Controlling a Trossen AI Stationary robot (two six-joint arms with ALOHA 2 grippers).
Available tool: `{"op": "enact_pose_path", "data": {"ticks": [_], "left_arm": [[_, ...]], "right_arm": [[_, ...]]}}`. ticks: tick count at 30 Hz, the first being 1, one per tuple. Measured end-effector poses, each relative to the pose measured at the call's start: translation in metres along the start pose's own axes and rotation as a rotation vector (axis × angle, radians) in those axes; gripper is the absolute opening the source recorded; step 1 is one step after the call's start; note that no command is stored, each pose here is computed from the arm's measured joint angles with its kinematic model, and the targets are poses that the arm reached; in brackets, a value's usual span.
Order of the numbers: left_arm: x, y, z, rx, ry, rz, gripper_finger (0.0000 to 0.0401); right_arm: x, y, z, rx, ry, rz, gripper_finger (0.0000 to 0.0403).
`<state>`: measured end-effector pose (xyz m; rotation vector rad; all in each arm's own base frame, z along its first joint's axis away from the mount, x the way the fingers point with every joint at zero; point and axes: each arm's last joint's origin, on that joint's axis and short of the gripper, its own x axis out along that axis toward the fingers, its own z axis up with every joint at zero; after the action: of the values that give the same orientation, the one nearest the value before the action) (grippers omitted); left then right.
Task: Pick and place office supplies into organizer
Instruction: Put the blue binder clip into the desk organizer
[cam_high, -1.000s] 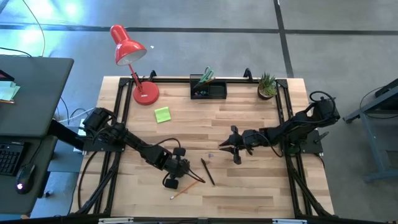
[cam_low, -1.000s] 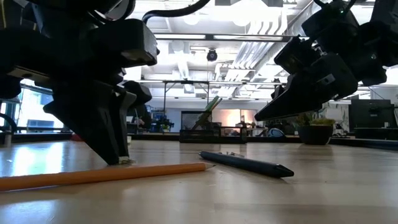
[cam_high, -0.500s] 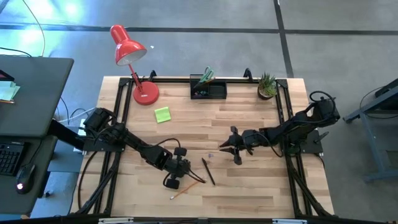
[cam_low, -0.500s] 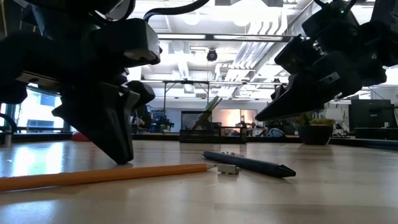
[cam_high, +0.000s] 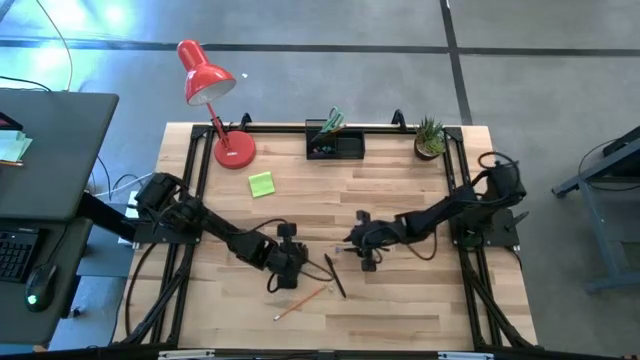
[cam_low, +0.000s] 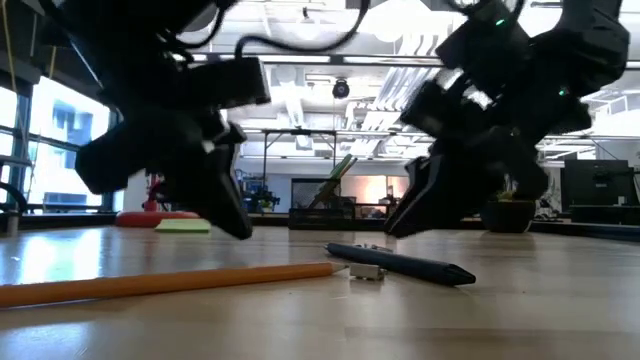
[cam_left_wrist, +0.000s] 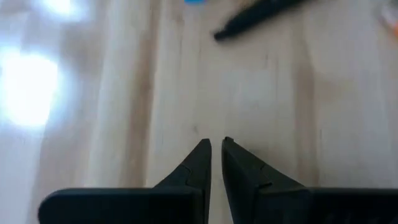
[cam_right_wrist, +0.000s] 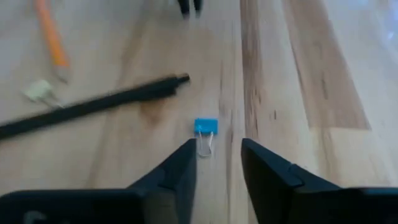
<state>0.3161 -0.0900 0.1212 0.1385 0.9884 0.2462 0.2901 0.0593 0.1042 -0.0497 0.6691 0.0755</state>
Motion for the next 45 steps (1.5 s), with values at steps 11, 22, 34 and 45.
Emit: {"op": "enact_pose_path", "data": {"ticks": [11, 22, 34, 45], "left_arm": [[-0.008, 0.004, -0.018, -0.084, -0.27, -0.191, 0.0026], [-0.023, 0.018, -0.035, -0.305, -0.649, -0.232, 0.0026], [-0.024, 0.019, -0.04, -0.281, -0.691, -0.258, 0.0026], [-0.022, 0.019, -0.041, -0.273, -0.673, -0.253, 0.0026]], "right_arm": [[0.015, 0.003, 0.013, 0.009, -0.001, 0.024, 0.0208], [0.024, 0.007, 0.005, 0.002, 0.006, 0.017, 0.0177], [0.035, 0.008, -0.002, 0.025, -0.012, 0.005, 0.0112], [0.035, 0.008, -0.006, 0.04, 0.039, 0.023, 0.0085]]}}
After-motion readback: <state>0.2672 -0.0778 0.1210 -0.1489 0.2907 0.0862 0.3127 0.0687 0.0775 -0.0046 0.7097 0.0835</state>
